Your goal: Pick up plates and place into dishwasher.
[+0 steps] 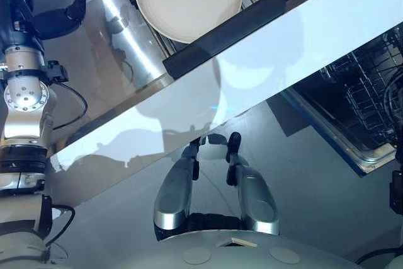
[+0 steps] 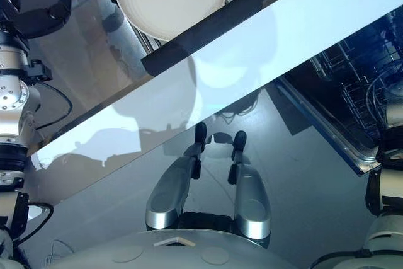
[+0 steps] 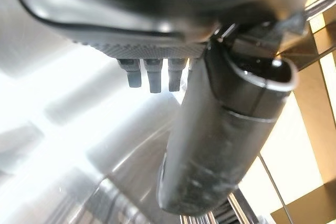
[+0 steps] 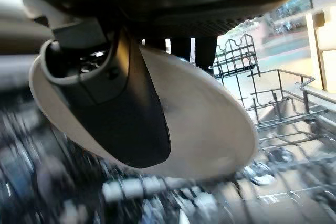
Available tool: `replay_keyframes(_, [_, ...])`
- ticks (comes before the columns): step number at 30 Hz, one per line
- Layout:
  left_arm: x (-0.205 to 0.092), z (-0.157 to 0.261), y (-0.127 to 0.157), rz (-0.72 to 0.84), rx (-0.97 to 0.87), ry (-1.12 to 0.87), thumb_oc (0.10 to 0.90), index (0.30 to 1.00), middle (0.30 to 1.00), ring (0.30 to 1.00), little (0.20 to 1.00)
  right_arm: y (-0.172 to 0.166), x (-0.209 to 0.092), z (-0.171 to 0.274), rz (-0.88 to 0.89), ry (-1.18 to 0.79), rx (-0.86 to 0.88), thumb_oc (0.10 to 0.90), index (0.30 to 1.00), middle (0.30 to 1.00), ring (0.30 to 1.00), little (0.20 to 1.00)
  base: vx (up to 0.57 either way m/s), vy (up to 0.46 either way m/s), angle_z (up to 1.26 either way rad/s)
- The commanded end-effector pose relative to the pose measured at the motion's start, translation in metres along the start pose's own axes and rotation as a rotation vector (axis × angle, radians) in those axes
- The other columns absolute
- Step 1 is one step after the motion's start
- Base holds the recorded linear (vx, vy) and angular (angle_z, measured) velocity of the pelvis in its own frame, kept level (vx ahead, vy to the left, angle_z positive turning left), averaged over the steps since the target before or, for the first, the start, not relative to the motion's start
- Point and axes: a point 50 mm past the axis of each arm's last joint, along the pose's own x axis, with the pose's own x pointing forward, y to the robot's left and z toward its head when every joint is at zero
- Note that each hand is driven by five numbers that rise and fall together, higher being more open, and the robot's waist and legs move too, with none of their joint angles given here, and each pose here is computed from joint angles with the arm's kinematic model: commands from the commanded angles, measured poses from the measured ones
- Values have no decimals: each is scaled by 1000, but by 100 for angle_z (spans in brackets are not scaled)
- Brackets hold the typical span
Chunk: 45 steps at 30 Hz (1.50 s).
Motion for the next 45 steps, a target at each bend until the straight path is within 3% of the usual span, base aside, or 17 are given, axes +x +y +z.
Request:
replay_keyframes(1, [1, 21, 16, 108, -71, -160, 800, 900, 900, 900, 900, -31, 17, -9, 29, 13, -173, 100, 300, 300, 300, 200, 0, 0, 0])
replay_keyframes(7, [1, 26, 19, 99, -71, -173, 800, 900, 900, 900, 900, -18, 11, -29, 162, 128, -251, 100, 300, 300, 300, 200, 0, 0, 0])
replay_keyframes(8, [0, 25, 19, 96, -69, -174, 800, 900, 900, 900, 900, -16, 9, -34, 186, 152, -256, 259, 436, 436, 436, 359, 0, 0, 0])
replay_keyframes(9, [0, 25, 20, 88, -69, -173, 800, 900, 900, 900, 900, -16, 9, -37, 195, 168, -270, 800, 900, 900, 900, 900, 0, 0, 0])
replay_keyframes(37, [-31, -10, 23, 24, -90, -30, 800, 900, 900, 900, 900, -15, -2, -40, 208, 24, -321, 800, 900, 900, 900, 900, -5, 35, -6])
replay_keyframes(45, [-41, -18, 17, 3, -97, -1, 800, 900, 900, 900, 900, -5, -10, -37, 263, 6, -181, 800, 900, 900, 900, 900, -4, 56, -3])
